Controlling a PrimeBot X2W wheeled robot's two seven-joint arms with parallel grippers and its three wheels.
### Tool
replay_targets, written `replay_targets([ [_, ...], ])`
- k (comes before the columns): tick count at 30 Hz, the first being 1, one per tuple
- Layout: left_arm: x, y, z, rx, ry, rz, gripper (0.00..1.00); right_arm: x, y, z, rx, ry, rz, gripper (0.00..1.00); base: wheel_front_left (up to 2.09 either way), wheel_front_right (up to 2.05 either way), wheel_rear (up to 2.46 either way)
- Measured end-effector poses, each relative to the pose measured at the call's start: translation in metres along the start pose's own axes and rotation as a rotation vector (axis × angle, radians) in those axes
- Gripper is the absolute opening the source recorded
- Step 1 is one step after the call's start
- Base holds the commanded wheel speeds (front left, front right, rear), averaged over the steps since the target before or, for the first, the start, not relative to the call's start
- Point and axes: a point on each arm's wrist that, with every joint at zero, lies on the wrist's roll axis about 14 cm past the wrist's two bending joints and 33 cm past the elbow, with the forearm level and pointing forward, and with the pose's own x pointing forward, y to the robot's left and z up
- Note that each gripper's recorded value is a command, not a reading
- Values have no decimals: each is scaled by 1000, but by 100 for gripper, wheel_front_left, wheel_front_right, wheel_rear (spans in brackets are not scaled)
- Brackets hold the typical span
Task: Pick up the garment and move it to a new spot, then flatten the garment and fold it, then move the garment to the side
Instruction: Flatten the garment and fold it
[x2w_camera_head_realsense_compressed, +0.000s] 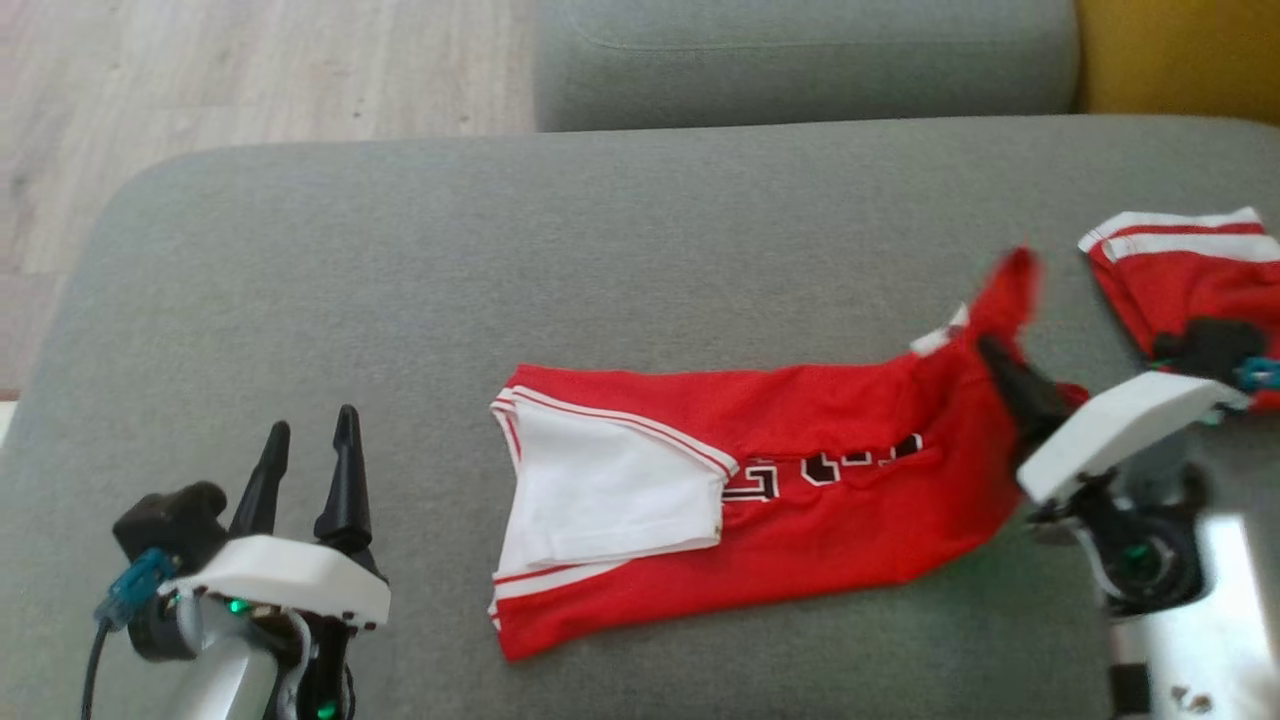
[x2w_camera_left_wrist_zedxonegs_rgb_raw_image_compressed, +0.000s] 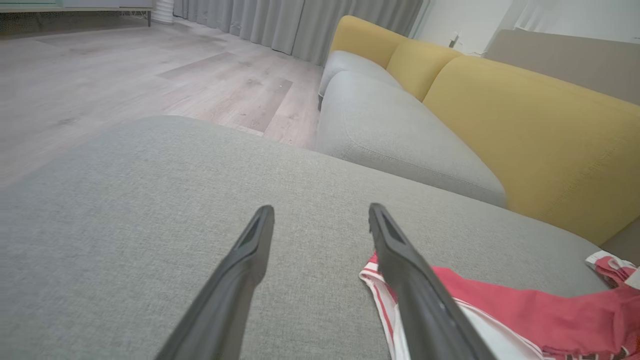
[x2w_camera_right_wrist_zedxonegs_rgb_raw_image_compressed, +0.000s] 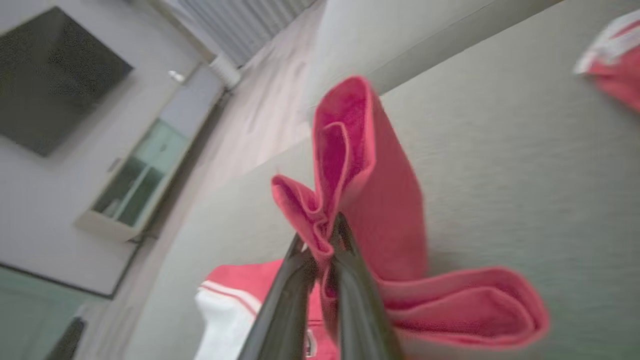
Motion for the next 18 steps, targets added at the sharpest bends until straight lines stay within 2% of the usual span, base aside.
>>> replay_targets([
  [8, -16, 23, 5, -5, -17, 68, 100, 19, 90, -43, 225, 123, 318, 0, 0, 0, 0],
  [11, -26, 36, 4, -7, -16, 107, 100, 28, 116, -79, 294, 226, 381, 0, 0, 0, 0],
  [13, -32, 44, 4, -9, -18, 133, 100, 33, 134, -96, 381, 279, 421, 0, 0, 0, 0],
  [18, -50, 63, 5, -11, -26, 201, 100, 50, 172, -121, 455, 379, 475, 0, 0, 0, 0],
])
